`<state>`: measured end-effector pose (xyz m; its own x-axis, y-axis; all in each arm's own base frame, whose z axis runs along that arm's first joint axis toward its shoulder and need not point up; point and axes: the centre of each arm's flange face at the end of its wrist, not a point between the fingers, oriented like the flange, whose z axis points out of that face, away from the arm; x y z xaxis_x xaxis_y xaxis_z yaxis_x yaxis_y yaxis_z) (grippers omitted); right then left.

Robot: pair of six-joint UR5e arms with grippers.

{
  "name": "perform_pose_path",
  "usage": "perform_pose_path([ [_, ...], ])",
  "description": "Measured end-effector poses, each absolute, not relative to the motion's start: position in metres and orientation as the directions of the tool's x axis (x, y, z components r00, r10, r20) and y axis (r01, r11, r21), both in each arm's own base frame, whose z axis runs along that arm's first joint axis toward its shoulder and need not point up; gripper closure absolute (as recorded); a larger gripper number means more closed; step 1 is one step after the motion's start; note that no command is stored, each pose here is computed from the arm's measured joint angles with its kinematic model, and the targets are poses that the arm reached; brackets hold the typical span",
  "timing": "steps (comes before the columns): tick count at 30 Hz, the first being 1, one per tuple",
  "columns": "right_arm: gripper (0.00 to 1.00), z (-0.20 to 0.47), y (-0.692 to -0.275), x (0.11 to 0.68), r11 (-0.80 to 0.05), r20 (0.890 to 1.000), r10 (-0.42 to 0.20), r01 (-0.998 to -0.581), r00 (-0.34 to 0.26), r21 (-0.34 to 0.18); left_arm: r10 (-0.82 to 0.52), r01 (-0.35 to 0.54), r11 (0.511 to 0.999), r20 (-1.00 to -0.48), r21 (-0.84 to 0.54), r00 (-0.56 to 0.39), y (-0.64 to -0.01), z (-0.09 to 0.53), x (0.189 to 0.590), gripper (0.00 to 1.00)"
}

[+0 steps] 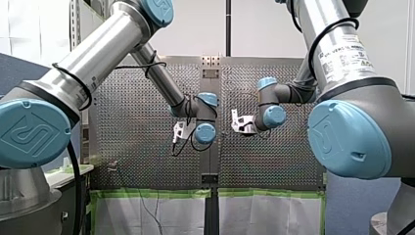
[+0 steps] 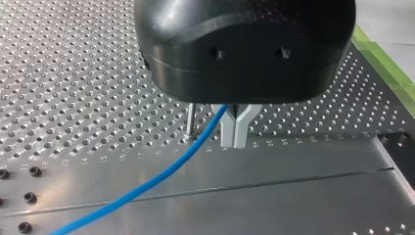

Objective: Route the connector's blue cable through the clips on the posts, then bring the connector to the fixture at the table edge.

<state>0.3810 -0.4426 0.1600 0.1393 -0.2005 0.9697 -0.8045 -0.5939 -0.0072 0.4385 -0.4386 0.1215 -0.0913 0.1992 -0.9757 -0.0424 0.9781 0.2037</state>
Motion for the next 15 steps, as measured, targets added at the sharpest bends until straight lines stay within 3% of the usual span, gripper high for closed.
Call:
perform_pose_path([
  [15,1.0,0.153,-0.465,0.365,-0.575,0.979,-0.176,-0.818,0.099,-0.02,0.212,-0.026,0.976,-0.972,0.216,-0.1,-0.447,0.11,0.445,0.96],
])
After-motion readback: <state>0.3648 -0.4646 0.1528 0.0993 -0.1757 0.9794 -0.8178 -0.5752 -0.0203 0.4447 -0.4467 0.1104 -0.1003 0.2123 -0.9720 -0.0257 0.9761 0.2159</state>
